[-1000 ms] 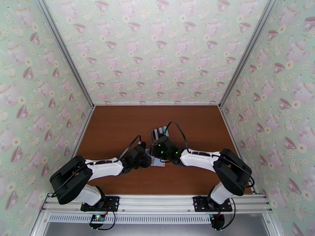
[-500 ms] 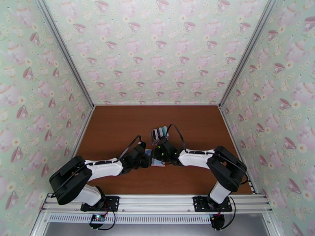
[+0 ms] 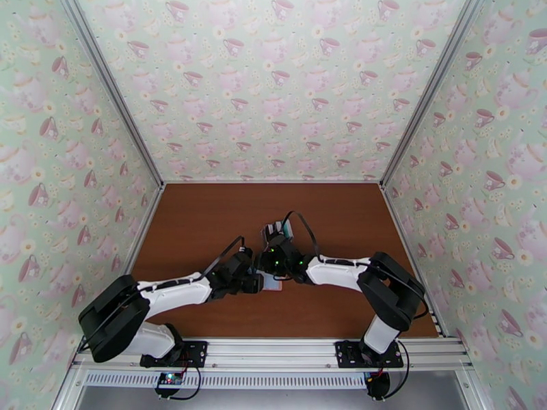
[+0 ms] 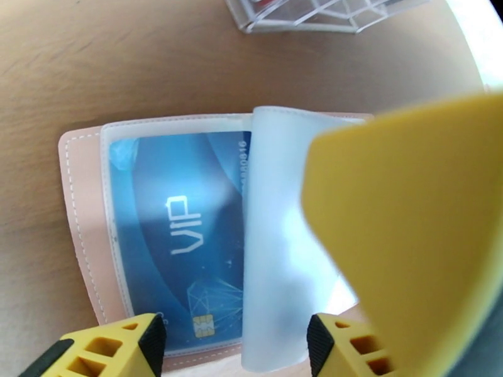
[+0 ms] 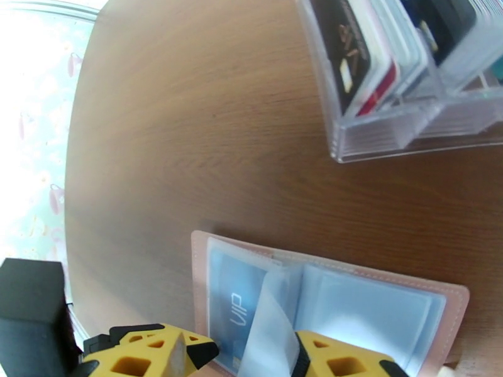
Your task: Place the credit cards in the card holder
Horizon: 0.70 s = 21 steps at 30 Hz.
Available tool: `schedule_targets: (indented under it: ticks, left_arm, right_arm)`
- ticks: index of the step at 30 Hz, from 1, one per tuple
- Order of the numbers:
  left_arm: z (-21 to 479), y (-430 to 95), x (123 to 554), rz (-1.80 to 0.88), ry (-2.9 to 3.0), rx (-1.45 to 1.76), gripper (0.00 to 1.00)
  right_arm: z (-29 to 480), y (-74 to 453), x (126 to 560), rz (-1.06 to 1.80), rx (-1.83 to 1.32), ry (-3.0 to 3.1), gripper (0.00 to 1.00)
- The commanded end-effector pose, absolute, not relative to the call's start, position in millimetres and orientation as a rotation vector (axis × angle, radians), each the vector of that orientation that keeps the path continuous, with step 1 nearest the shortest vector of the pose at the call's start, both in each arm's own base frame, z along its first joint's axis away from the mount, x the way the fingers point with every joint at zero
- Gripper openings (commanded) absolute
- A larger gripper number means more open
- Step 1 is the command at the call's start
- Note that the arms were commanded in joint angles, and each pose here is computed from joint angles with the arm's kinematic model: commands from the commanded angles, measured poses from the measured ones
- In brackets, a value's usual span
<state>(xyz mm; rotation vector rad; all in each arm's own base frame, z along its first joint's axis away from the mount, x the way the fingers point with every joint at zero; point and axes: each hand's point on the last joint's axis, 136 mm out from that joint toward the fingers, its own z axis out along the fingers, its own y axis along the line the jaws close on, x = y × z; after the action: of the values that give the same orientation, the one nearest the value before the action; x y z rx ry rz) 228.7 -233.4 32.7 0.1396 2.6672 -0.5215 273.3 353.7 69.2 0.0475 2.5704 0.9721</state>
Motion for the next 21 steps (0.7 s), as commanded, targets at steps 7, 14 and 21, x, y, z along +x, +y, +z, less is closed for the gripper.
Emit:
schedule_targets:
  ticks: [7,14,21]
  left_arm:
    - [54,-231,237,-0.483,2.645,0.167,0.71]
    - [71,-223,239,-0.487,2.602,0.15,0.71]
    - [84,-201,236,-0.478,2.569,0.104,0.71]
  right_arm:
    - [76,379,265,1.13,0.041,2.568,0.49]
    - [76,389,258,1.172,0.027,2.572,0.49]
    - [67,403,253,1.214,0.021,2.588,0.49]
